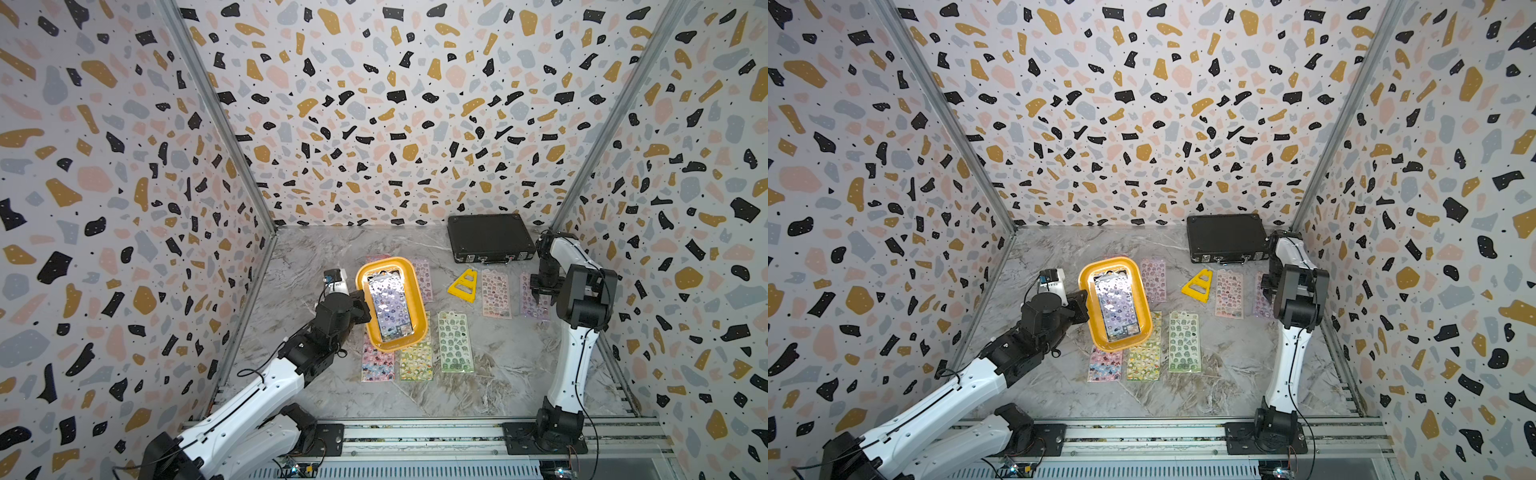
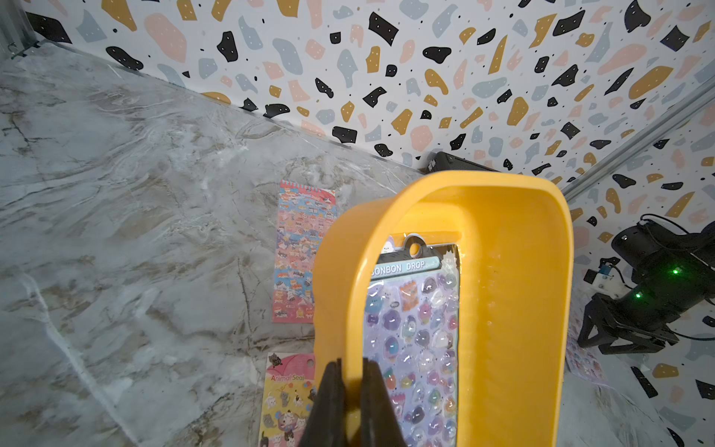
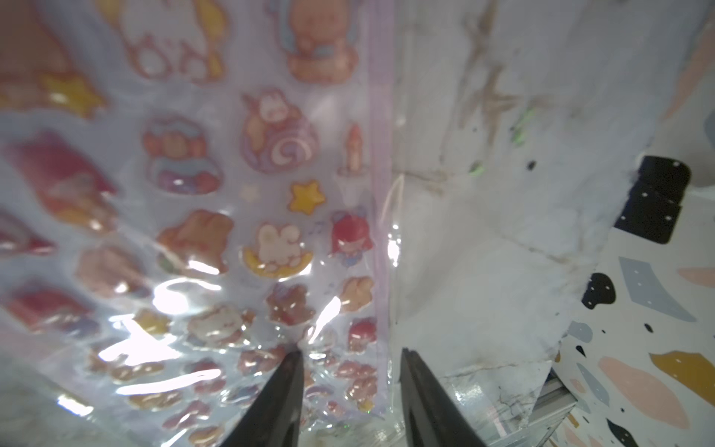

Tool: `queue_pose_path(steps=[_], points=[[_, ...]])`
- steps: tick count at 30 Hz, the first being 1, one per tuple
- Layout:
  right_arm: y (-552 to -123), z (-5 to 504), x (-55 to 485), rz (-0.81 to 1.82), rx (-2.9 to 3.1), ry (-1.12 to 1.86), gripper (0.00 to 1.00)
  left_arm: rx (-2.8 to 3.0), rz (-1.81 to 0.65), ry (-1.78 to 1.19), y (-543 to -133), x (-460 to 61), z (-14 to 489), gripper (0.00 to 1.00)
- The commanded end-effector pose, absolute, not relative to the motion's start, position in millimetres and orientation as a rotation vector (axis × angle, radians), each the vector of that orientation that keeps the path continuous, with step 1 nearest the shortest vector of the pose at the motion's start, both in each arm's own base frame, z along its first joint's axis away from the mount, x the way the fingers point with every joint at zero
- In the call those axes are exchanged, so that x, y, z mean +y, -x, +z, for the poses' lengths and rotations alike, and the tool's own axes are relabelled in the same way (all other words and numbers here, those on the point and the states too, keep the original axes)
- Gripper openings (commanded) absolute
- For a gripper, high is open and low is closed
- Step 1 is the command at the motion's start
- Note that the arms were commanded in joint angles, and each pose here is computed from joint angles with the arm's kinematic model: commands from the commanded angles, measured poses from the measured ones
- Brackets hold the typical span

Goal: Take the stickers out of the storage box
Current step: Place the sticker at the center of the board.

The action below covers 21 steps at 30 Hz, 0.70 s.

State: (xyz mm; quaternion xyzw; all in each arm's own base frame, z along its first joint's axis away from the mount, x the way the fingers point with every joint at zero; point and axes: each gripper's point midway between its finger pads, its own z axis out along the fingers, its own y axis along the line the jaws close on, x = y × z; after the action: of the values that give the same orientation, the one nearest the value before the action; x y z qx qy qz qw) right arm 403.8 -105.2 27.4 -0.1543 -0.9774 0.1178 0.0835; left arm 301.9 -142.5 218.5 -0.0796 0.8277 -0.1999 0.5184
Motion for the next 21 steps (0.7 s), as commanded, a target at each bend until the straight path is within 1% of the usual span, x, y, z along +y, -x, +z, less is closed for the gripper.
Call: queue_pose_path(steps=[1,3,7,12,15,18,21], points=[[-416,40,-109,0.439,-2.969,0.466,0.54,1.927,-0.527,0.205,-306,-145,233,0.00],[-419,48,-109,0.441,-2.998,0.504,0.57,1.925,-0.530,0.208,-306,-146,233,0.00],[-425,72,-111,0.470,-3.069,0.614,0.58,1.929,-0.533,0.203,-306,-147,233,0.00],[-421,104,-115,0.509,-3.140,0.760,0.59,1.926,-0.535,0.202,-306,-147,234,0.00],[-410,121,-115,0.525,-3.165,0.865,0.59,1.926,-0.534,0.202,-306,-147,234,0.00],[-400,131,-106,0.432,-3.203,0.932,0.58,1.925,-0.541,0.194,-305,-148,234,0.00],[-390,143,-80,0.210,-3.307,0.983,0.56,1.922,-0.561,0.173,-304,-152,236,0.00]])
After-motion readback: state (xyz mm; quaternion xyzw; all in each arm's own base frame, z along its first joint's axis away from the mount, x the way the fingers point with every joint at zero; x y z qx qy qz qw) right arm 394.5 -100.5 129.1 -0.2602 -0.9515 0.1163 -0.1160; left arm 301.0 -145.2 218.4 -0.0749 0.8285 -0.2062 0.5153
